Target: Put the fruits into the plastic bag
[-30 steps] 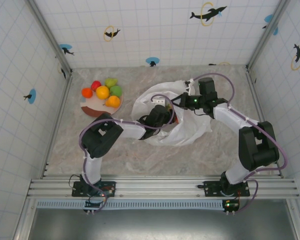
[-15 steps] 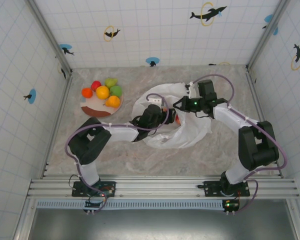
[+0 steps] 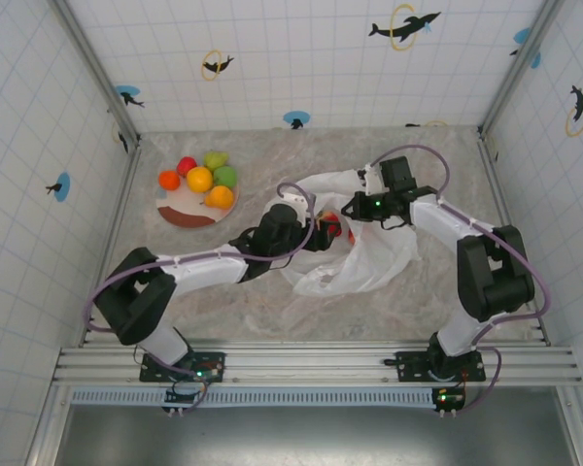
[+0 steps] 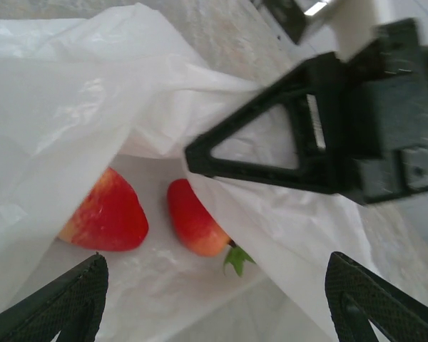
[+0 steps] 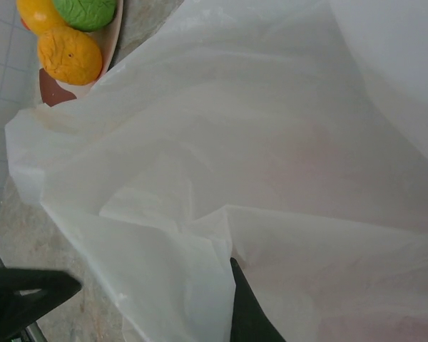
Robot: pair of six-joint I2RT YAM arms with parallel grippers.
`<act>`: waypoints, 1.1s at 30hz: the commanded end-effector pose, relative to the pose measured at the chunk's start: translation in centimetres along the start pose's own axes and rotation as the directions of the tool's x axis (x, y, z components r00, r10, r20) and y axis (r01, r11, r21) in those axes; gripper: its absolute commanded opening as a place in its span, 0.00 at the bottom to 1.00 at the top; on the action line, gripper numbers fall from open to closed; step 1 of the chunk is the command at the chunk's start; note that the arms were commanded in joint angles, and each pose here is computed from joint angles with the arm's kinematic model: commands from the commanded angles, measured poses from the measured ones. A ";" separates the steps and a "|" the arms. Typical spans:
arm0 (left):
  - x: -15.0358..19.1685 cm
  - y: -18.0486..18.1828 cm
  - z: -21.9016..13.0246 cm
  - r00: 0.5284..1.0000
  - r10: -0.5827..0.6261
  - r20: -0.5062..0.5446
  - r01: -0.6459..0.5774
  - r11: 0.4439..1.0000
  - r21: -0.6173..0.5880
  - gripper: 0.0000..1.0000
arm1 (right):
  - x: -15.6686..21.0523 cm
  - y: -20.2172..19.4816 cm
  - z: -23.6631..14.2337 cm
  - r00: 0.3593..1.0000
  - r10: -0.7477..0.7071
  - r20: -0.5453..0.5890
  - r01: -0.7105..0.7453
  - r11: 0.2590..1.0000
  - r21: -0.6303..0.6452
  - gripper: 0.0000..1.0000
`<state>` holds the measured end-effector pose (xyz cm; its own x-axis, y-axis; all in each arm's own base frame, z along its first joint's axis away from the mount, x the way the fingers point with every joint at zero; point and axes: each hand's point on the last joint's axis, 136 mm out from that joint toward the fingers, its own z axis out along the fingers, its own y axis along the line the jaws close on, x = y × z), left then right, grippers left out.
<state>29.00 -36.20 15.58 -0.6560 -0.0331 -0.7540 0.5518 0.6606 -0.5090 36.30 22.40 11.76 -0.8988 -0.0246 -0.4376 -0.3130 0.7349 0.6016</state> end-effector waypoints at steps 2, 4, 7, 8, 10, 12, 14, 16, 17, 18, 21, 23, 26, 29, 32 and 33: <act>0.0 -0.8 -2.4 0.996 0.070 -0.045 -0.069 0.997 0.035 0.81 | -1.4 0.4 -0.1 0.999 -0.026 0.018 0.026 1.000 0.003 0.00; -1.0 -0.6 -3.4 0.997 0.070 -0.030 -0.069 0.997 0.024 0.81 | -1.7 0.7 -0.2 0.999 -0.035 0.026 0.035 0.999 0.000 0.00; -2.5 0.5 -5.0 0.998 0.055 -0.001 -0.055 0.998 -0.008 0.81 | -2.1 0.9 -0.5 0.998 -0.053 0.039 0.053 0.999 0.006 0.00; -3.0 1.2 -5.5 0.999 0.044 0.011 -0.043 0.999 -0.026 0.81 | -2.1 0.9 -0.4 0.998 -0.055 0.040 0.055 0.998 0.009 0.00; -4.2 2.9 -6.6 0.999 0.010 0.041 -0.007 0.997 -0.071 0.81 | -2.1 0.9 -0.5 0.997 -0.057 0.044 0.057 0.998 0.016 0.00; -5.0 5.1 -7.7 0.997 -0.029 0.069 0.038 0.992 -0.124 0.81 | -2.2 1.0 -0.6 0.997 -0.063 0.047 0.062 0.998 0.017 0.00; -5.8 7.7 -8.8 0.992 -0.069 0.105 0.088 0.977 -0.196 0.81 | -2.2 1.1 -0.6 0.997 -0.067 0.049 0.066 0.998 0.013 0.00; -6.3 10.2 -9.8 0.987 -0.089 0.132 0.124 0.951 -0.284 0.81 | -2.2 1.3 -0.6 0.996 -0.072 0.054 0.072 0.997 0.009 0.00; -6.5 11.7 -10.4 0.984 -0.097 0.150 0.142 0.932 -0.334 0.81 | -2.3 1.4 -0.6 0.996 -0.075 0.055 0.075 0.997 0.007 0.00; -6.6 12.8 -10.9 0.982 -0.100 0.160 0.154 0.915 -0.372 0.81 | -2.3 1.5 -0.7 0.995 -0.077 0.056 0.077 0.997 0.006 0.00; -6.9 16.5 -12.4 0.975 -0.109 0.196 0.194 0.849 -0.491 0.82 | -2.4 1.7 -0.8 0.994 -0.083 0.065 0.083 0.997 0.000 0.00; -7.1 19.1 -13.4 0.974 -0.100 0.202 0.200 0.791 -0.577 0.83 | -2.4 1.8 -0.8 0.994 -0.084 0.064 0.085 0.996 -0.007 0.00; -6.9 21.9 -14.0 0.986 -0.071 0.154 0.158 0.711 -0.685 0.85 | -2.3 1.9 -0.7 0.995 -0.084 0.061 0.085 0.996 -0.013 0.00; -6.8 23.6 -13.7 0.996 -0.042 0.080 0.088 0.650 -0.755 0.88 | -2.3 1.9 -0.7 0.995 -0.083 0.061 0.085 0.996 -0.019 0.00; -6.9 25.0 -13.3 1.000 -0.018 0.013 0.021 0.603 -0.798 0.89 | -2.3 2.0 -0.7 0.994 -0.085 0.062 0.087 0.996 -0.023 0.00; -6.3 25.5 -13.2 1.000 -0.018 -0.021 -0.007 0.584 -0.812 0.90 | -2.3 2.1 -0.7 0.994 -0.085 0.062 0.087 0.996 -0.024 0.00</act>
<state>39.95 -10.90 13.05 -0.6551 -0.1314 -0.7440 -0.0780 0.9913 -0.1064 36.89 22.75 12.44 -0.8813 -0.0400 -0.4708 -0.3428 0.7400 0.5787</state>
